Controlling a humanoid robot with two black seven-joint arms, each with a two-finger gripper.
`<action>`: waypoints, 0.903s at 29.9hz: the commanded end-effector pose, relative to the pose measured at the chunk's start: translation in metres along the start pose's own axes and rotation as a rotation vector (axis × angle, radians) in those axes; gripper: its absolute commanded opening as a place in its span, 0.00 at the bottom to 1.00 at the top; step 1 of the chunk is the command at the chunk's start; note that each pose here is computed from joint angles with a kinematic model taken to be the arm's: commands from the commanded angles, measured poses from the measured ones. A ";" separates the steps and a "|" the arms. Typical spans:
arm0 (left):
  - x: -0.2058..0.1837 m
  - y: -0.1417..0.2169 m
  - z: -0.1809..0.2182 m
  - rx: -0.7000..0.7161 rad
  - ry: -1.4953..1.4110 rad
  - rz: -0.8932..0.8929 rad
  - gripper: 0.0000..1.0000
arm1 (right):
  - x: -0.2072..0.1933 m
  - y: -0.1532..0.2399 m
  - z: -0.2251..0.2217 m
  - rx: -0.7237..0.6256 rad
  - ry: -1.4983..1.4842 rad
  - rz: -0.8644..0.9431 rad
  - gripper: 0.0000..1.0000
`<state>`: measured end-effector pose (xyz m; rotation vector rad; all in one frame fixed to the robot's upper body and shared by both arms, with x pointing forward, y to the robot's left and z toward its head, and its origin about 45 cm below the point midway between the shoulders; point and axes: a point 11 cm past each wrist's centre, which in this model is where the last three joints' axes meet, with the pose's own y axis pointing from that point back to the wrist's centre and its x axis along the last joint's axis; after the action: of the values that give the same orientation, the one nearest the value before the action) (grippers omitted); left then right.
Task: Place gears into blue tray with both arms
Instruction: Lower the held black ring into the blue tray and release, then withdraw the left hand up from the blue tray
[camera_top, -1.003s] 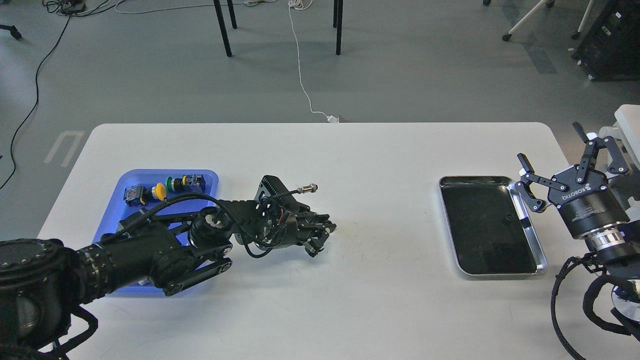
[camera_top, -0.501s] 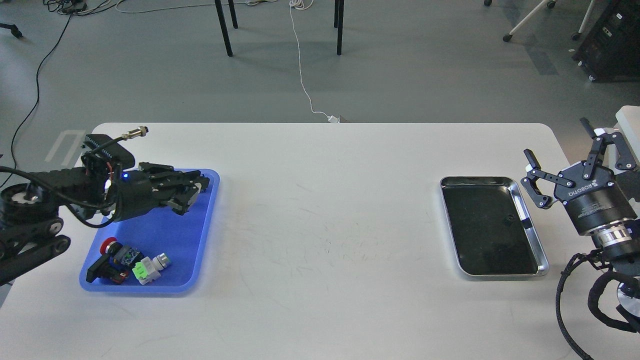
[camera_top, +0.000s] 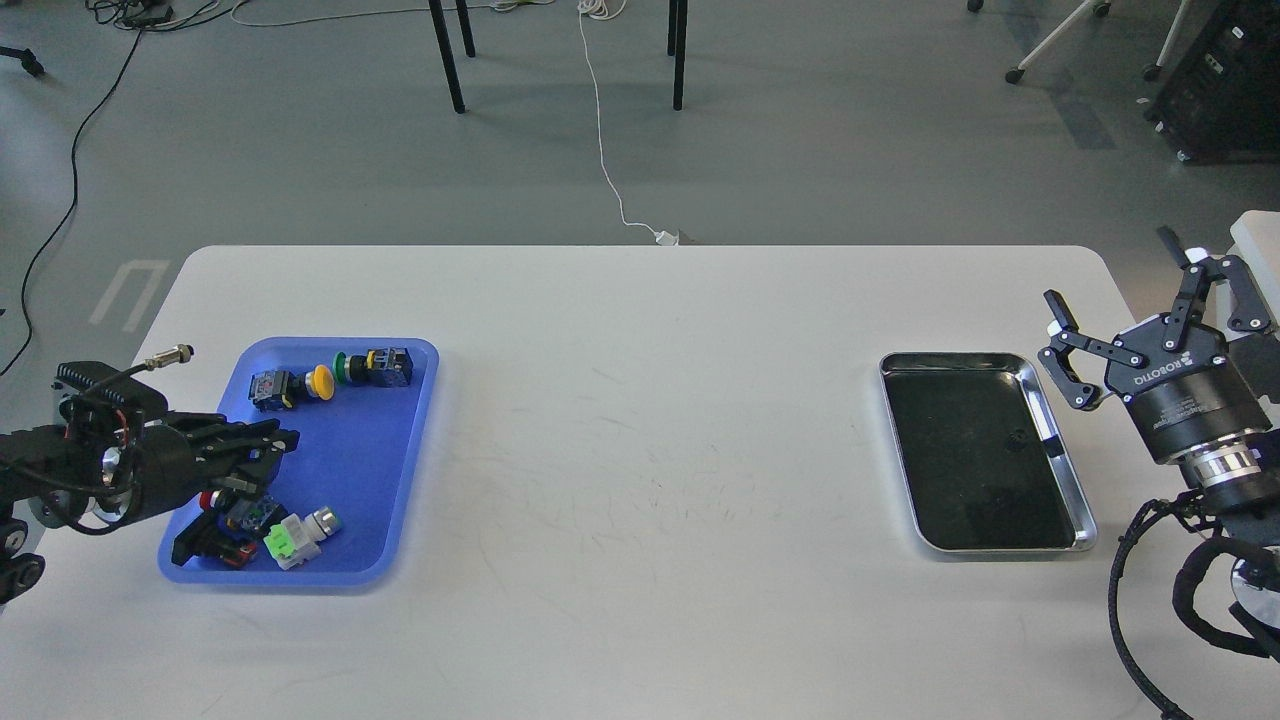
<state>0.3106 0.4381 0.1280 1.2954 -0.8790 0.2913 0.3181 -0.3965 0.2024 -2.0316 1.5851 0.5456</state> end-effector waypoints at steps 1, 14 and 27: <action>-0.002 -0.001 -0.004 0.016 0.007 -0.005 0.38 | 0.000 0.001 0.002 -0.006 0.001 0.000 0.99; 0.058 0.002 -0.012 0.026 0.271 0.239 0.92 | 0.005 0.002 -0.022 -0.010 0.067 -0.003 0.99; 0.200 0.010 0.000 -0.327 1.223 0.684 0.98 | 0.005 -0.004 -0.089 -0.001 0.248 -0.028 0.99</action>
<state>0.4215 0.3972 0.2556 0.5301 -0.3944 1.1762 0.3217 -0.4482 0.2570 -2.1509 1.6848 0.3412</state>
